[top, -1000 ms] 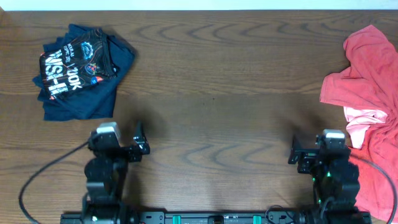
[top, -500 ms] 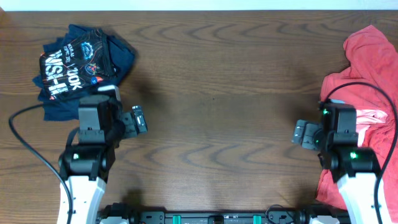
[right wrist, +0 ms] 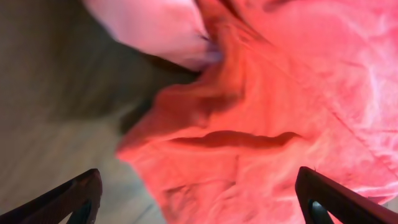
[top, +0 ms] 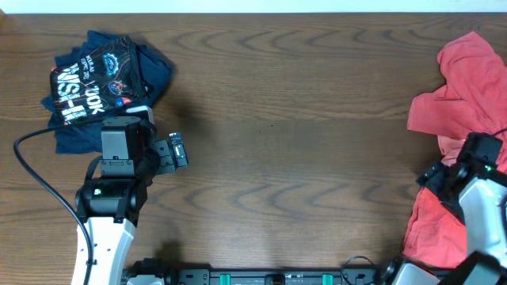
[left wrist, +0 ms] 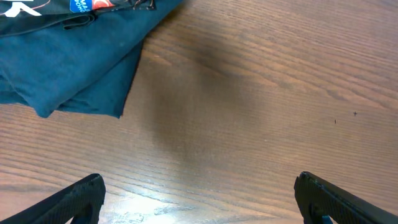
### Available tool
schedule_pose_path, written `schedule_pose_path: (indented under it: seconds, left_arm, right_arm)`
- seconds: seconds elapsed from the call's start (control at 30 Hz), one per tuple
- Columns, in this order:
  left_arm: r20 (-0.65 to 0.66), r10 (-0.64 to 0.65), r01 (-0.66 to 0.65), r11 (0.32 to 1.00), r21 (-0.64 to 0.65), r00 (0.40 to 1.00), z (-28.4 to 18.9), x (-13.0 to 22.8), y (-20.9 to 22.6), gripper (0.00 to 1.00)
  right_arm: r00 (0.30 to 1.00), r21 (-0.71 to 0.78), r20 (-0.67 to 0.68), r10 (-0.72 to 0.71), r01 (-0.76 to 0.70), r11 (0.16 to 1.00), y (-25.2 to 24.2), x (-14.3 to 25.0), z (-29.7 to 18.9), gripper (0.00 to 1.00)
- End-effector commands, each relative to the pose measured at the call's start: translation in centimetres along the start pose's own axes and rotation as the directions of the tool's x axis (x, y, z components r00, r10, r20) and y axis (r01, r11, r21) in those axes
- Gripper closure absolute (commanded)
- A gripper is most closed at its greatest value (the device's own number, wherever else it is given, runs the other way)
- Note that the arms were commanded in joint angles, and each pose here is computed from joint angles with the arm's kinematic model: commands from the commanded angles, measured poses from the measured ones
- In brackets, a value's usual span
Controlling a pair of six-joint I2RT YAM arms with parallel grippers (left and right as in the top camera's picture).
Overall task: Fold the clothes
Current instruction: 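Reach the right gripper into the crumpled coral shirt and grasp it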
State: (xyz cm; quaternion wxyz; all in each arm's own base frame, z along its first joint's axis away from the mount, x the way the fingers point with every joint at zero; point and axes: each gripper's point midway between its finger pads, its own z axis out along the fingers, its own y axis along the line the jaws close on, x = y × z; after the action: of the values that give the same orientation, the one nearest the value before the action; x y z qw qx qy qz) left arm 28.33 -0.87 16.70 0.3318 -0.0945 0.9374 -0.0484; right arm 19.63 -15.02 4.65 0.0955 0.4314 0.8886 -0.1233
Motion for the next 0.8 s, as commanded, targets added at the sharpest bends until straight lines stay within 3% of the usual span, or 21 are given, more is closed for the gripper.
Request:
schedule_pose_path:
  seconds: [0.0, 0.17, 0.47, 0.6, 0.77]
  left_arm:
    - [0.02, -0.012, 0.012, 1.0, 0.004, 1.0, -0.4, -0.8, -0.1, 0.02]
    - [0.02, -0.012, 0.012, 1.0, 0.004, 1.0, -0.4, -0.8, -0.1, 0.02]
    - [0.02, -0.013, 0.012, 1.0, 0.004, 1.0, -0.4, -0.8, -0.1, 0.02]
    - [0.019, -0.013, 0.013, 1.0, 0.004, 1.0, -0.4, -0.7, -0.1, 0.02]
    - [0.02, -0.013, 0.013, 1.0, 0.004, 1.0, -0.4, -0.8, -0.1, 0.02]
  right_arm:
    - [0.999, 0.009, -0.028, 0.036, -0.035, 0.999, -0.1, 0.0, 1.0, 0.03]
    - [0.998, 0.007, -0.045, 0.033, -0.033, 0.999, 0.4, -0.2, 2.4, 0.05]
    - [0.996, 0.023, -0.091, 0.023, -0.021, 1.0, 0.6, 0.5, 4.1, 0.21]
    - [0.995, 0.026, -0.097, 0.021, -0.019, 0.999, 0.7, 0.6, 4.3, 0.39]
    - [0.995, 0.026, -0.097, 0.021, -0.019, 0.999, 0.7, 0.6, 4.3, 0.84]
